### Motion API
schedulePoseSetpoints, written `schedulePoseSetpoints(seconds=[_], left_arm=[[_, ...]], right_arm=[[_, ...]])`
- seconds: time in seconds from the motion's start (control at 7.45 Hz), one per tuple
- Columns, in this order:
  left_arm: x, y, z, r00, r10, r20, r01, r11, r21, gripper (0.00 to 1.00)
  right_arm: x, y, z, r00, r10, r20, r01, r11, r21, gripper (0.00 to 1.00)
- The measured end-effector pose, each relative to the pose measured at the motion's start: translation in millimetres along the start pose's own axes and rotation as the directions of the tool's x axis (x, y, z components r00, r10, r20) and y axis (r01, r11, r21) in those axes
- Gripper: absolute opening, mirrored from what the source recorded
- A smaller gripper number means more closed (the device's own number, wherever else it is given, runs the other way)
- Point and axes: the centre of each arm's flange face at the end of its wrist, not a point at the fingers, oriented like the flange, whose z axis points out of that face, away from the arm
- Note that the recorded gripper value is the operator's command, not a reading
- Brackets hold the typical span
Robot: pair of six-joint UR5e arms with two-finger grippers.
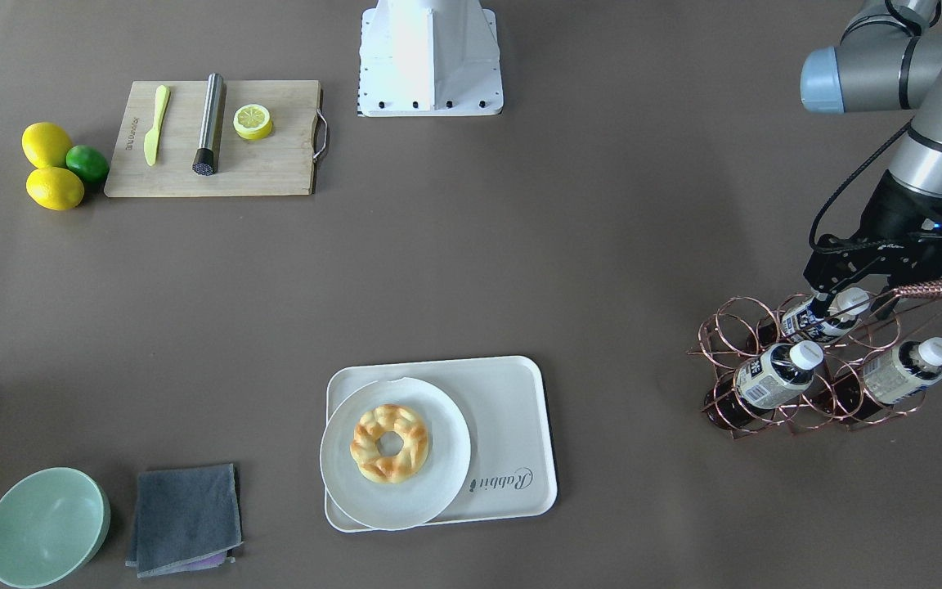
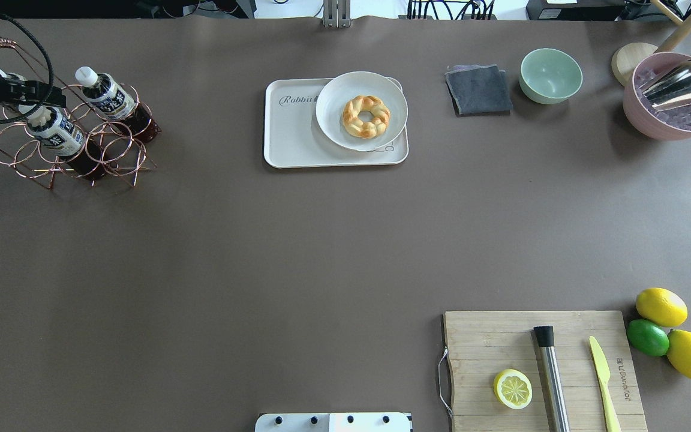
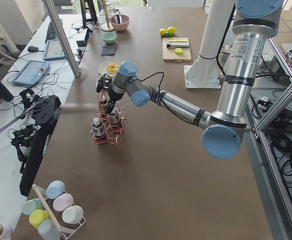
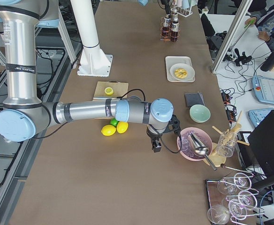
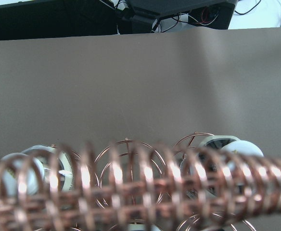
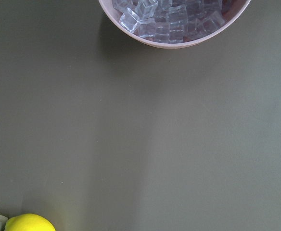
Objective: Place tea on tray
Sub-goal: 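Reach the left gripper down into the copper rack around a tea bottle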
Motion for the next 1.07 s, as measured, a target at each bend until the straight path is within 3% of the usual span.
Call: schedulePoseSetpoints(seconds=[0.27,0.4,0.67,1.07], left_arm=[[-4.4,5.1,-5.9,1.000,-0.003,-0.011,0.003,1.000,-0.012,0.77],[-8.2,8.4,-6.9,1.000,-0.004,-0.010,0.004,1.000,-0.016,0.65],[-16.2,16.2,-8.4,1.000,-0.008,-0.005,0.008,1.000,-0.021,0.01],[-14.7,17.2,-14.3,1.000,-0.006,-0.010,0.006,1.000,-0.015,0.00]], right_arm=[[0.8,1.7,1.2,1.000,0.003,0.002,-0.003,1.000,-0.002,1.00],[1.1,2.4,1.6,1.000,0.004,0.002,-0.004,1.000,-0.003,1.00],[1.9,3.5,2.6,1.000,0.007,0.003,-0.007,1.000,-0.005,1.00],[3.1,4.1,3.7,1.000,0.009,0.004,-0.009,1.000,-0.007,1.00]])
